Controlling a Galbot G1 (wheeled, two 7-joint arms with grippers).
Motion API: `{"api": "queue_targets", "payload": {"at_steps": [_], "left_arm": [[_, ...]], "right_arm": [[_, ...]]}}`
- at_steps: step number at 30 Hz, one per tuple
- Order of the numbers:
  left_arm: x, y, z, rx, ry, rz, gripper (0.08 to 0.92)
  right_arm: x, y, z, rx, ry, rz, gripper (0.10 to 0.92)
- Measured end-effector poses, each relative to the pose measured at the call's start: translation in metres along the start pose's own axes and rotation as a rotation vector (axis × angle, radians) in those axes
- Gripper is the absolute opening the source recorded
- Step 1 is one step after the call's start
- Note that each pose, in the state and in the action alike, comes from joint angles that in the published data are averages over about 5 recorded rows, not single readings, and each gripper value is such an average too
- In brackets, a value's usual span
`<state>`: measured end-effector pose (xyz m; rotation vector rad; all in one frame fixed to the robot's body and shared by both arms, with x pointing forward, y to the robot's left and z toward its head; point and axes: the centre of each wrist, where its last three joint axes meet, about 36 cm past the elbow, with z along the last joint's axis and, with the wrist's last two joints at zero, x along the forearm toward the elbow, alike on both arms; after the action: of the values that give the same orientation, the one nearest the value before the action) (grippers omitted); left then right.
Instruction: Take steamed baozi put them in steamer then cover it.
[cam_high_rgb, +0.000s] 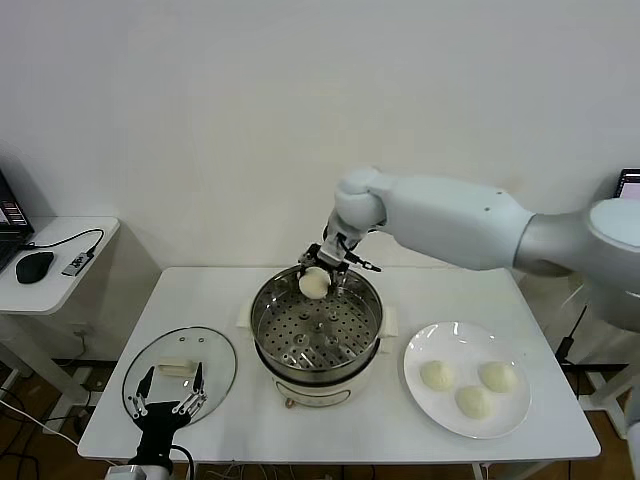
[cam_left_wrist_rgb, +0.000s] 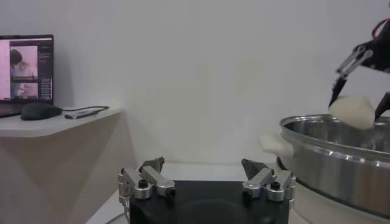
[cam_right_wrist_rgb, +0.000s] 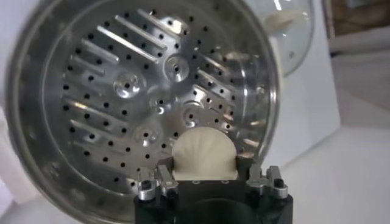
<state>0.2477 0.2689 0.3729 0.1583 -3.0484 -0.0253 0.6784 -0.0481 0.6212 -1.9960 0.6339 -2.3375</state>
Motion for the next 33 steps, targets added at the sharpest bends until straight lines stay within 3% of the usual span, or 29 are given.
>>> {"api": "queue_targets", "payload": {"at_steps": [11, 17, 20, 33], "left_arm": [[-0.003, -0.003, -0.002, -0.002, -0.01, 0.005, 0.823], [-0.004, -0.003, -0.004, -0.007, -0.016, 0.002, 0.823], [-0.004, -0.004, -0.005, -0.01, -0.017, 0.0, 0.823], [-0.01, -0.004, -0.015, -0.028, -0.02, 0.006, 0.823]], "right_arm": [[-0.032, -0.002, 0.001, 0.077, 0.004, -0.034, 0.656], [-0.038, -0.002, 0.003, 0.087, 0.009, -0.033, 0.792], [-0.035, -0.001, 0.004, 0.08, 0.008, -0.029, 0.818], [0.056, 0.018, -0.004, -0.269, 0.048, 0.044, 0.823]]}}
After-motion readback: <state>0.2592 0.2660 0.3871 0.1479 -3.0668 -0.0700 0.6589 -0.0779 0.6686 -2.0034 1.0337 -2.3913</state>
